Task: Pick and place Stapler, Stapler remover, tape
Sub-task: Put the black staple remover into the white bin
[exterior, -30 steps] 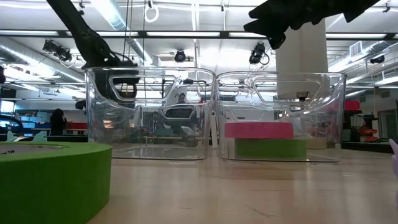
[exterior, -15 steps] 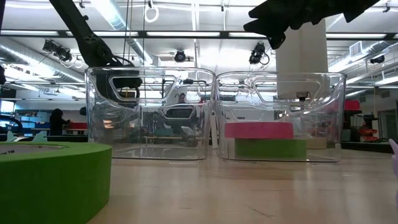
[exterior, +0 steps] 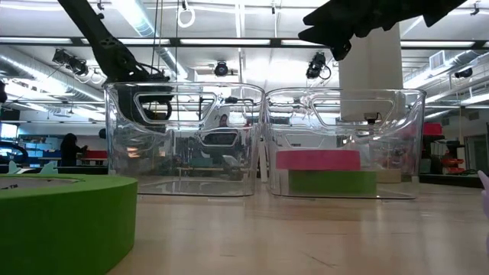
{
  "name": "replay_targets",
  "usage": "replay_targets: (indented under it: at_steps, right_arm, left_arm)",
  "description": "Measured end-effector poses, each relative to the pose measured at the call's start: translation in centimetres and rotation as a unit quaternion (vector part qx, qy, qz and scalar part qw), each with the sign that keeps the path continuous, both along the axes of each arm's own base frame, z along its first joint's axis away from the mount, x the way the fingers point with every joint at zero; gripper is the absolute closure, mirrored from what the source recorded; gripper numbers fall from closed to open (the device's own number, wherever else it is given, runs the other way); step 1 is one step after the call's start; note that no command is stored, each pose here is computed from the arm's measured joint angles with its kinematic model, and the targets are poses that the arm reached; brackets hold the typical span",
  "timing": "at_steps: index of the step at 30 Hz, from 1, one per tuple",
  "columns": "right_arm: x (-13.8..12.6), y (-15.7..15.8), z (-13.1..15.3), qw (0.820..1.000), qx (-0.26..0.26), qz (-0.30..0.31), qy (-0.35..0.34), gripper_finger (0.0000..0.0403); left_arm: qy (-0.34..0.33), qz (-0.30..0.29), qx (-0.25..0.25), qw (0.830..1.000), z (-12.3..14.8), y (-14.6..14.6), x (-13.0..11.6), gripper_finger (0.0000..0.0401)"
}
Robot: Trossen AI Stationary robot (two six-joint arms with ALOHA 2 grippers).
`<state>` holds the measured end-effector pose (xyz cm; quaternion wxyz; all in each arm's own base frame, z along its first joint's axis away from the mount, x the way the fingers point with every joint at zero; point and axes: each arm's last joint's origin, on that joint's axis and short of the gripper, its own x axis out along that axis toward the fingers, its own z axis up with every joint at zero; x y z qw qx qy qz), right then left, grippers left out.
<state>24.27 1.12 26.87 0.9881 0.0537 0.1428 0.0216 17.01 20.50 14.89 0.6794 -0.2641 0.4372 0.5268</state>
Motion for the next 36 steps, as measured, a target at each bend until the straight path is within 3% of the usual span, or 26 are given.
replay_targets:
  at_steps: [12, 16, 21, 31, 36]
  right_arm:
    - [0.0, 0.0, 0.0, 1.0, 0.0, 0.0, 0.002, 0.024]
    - [0.0, 0.0, 0.0, 1.0, 0.0, 0.0, 0.002, 0.0241]
    - [0.0, 0.0, 0.0, 1.0, 0.0, 0.0, 0.002, 0.024]
    - [0.0, 0.0, 0.0, 1.0, 0.003, -0.001, 0.002, 0.024]
    - [0.0, 0.0, 0.0, 1.0, 0.003, -0.001, 0.003, 0.024]
  left_arm:
    - [-0.038, -0.007, 0.045, 0.998, 4.6, -2.1, -1.1, 0.04]
    - [-0.068, -0.022, 0.049, 0.996, 5.1, -2.1, -0.9, 0.0385]
    - [-0.056, -0.066, 0.021, 0.996, 3.7, -2.1, 0.2, 0.0339]
    - [-0.021, -0.11, 0.0, 0.994, 1.1, -1.4, 1.5, 0.019]
    - [-0.011, -0.128, 0.001, 0.992, 0.1, -1.0, 1.9, 0.0151]
